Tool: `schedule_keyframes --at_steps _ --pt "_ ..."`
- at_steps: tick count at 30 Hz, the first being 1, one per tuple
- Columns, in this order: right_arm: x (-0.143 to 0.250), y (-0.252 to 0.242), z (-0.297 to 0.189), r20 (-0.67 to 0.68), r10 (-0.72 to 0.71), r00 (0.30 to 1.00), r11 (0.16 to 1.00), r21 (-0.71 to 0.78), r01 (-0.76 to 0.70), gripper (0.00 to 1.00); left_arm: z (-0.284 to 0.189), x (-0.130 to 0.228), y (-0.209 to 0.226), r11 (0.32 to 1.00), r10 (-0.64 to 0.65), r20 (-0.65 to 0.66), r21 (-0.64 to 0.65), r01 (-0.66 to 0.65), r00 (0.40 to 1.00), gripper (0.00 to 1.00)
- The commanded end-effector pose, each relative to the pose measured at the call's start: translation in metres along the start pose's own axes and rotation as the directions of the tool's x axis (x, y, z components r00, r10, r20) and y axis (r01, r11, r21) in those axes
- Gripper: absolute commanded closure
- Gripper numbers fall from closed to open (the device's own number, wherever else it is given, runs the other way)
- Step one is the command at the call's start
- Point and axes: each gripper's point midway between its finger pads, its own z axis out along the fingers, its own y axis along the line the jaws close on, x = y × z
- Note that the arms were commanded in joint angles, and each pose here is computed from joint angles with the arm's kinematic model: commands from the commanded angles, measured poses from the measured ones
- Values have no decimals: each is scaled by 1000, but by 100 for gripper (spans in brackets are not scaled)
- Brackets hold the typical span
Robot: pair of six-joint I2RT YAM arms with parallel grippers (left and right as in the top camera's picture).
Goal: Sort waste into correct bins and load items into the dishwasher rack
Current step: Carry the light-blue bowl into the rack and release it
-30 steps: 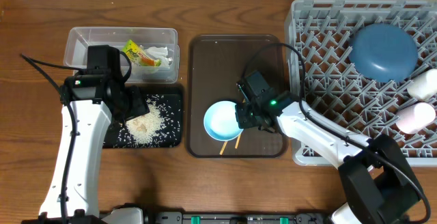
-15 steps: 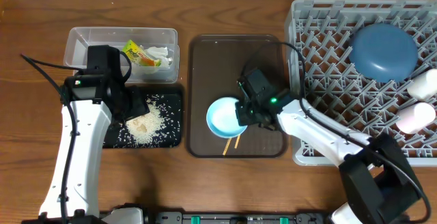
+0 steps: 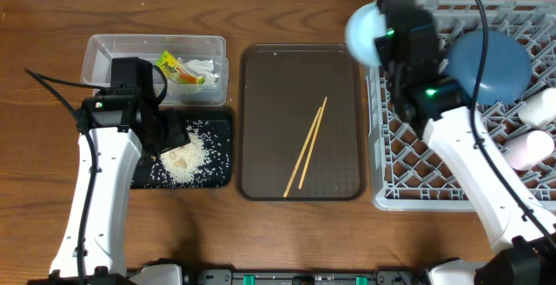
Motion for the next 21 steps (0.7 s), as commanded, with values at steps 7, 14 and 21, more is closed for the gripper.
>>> schedule_keyframes --at_steps 7,14,21 --pt "5 -93 29 -175 -505 845 802 267 534 99 0 -3 1 1000 -14 6 -4 14 1000 36" --pt "52 -114 71 -362 -498 788 742 293 603 99 0 -3 1 1000 -16 6 -3 16 1000 37" --pt "91 -92 107 -448 -466 763 737 281 615 99 0 -3 1 999 -32 6 -3 32 999 37"
